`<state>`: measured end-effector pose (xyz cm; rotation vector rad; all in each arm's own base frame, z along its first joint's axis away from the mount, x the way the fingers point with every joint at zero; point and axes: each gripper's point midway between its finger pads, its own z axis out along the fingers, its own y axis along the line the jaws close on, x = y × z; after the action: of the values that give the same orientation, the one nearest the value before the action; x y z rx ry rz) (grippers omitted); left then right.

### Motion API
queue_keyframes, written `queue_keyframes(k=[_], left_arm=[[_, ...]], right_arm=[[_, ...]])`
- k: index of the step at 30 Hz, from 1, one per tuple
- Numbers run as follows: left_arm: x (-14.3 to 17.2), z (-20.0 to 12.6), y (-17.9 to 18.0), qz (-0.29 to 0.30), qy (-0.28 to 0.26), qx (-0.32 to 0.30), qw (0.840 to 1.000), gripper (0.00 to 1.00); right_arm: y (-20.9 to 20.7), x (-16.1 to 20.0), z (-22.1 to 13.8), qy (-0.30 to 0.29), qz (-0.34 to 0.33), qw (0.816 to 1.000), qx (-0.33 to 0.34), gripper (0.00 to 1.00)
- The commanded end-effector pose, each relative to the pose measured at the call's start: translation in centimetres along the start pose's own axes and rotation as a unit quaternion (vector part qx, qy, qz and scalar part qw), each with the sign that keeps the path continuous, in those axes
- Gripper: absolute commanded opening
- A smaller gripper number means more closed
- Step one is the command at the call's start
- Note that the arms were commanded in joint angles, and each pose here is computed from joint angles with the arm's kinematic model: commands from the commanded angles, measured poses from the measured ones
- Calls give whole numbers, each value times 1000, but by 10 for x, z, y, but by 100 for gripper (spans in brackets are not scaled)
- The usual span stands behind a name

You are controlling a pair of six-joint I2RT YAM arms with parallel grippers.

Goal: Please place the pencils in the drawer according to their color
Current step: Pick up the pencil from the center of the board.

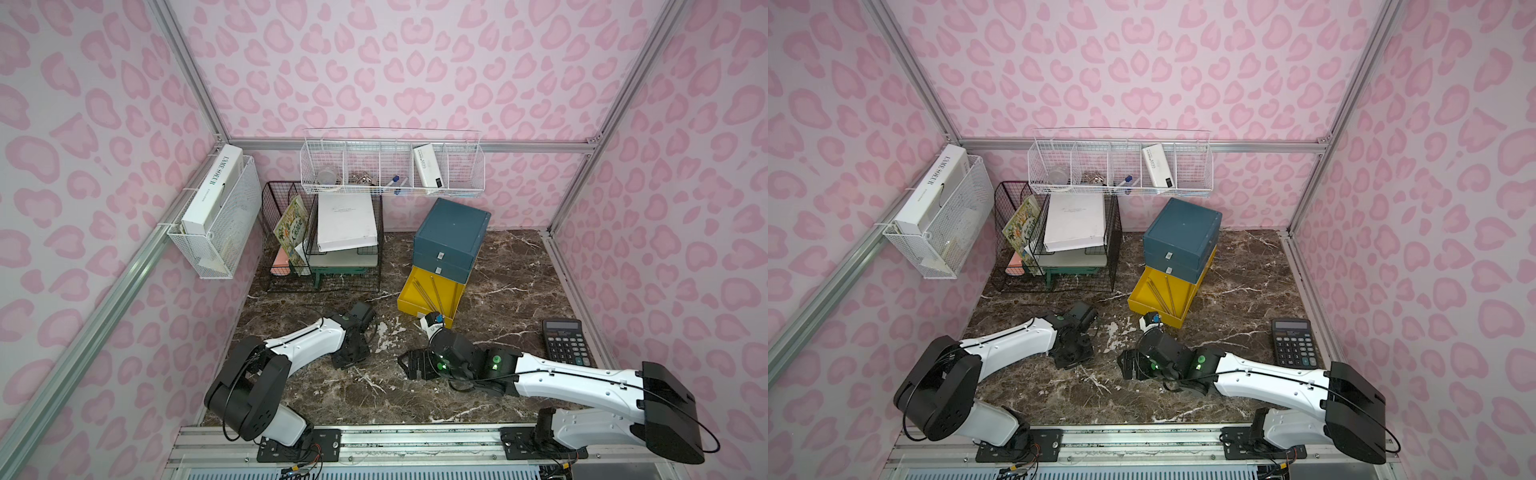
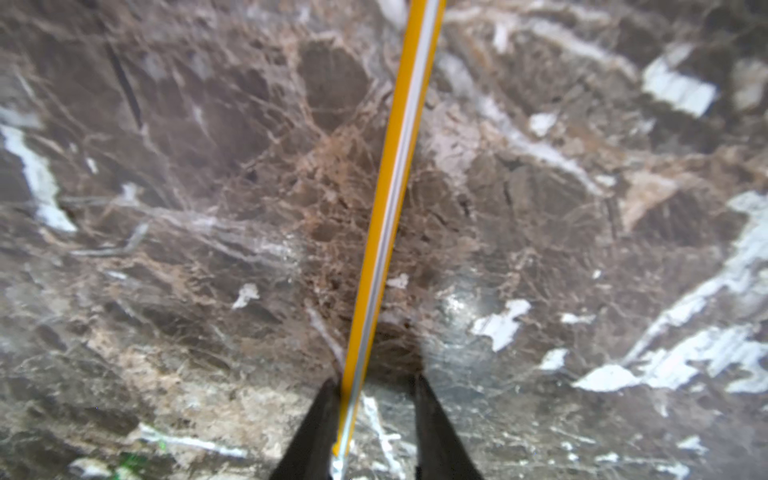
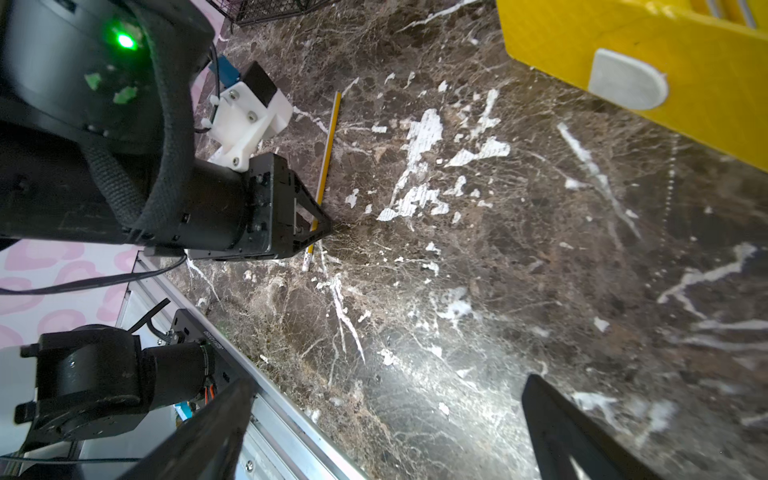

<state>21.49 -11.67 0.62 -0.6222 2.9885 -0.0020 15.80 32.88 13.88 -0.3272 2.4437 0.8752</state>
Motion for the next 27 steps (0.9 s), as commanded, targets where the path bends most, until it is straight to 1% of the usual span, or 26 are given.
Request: queue_keyframes(k=[1, 4, 6, 7, 14, 21, 27], left_arm=[[6, 11, 7, -4, 13, -15, 1000, 20], [8, 14, 8, -4, 20, -18, 1000, 11], [10, 15, 8, -3, 26, -19, 999, 2], [10, 16, 7, -3, 27, -18, 999, 0], [11, 10, 2, 7, 33, -8, 999, 0], [0, -26, -10, 20, 0, 37, 999, 0], [-4, -48, -20, 19, -10, 65, 998, 0]], right_arm=[[-10, -6, -5, -18, 6, 1000, 18, 100], [-16, -12, -12, -33, 11, 999, 21, 100], [-19, -17, -17, -42, 19, 999, 21, 100], [-21, -20, -19, -45, 22, 999, 21, 100], [-34, -35, -33, -67, 42, 997, 19, 100], [-42, -46, -40, -82, 61, 995, 9, 100], [-50, -53, -44, -92, 84, 992, -4, 100]])
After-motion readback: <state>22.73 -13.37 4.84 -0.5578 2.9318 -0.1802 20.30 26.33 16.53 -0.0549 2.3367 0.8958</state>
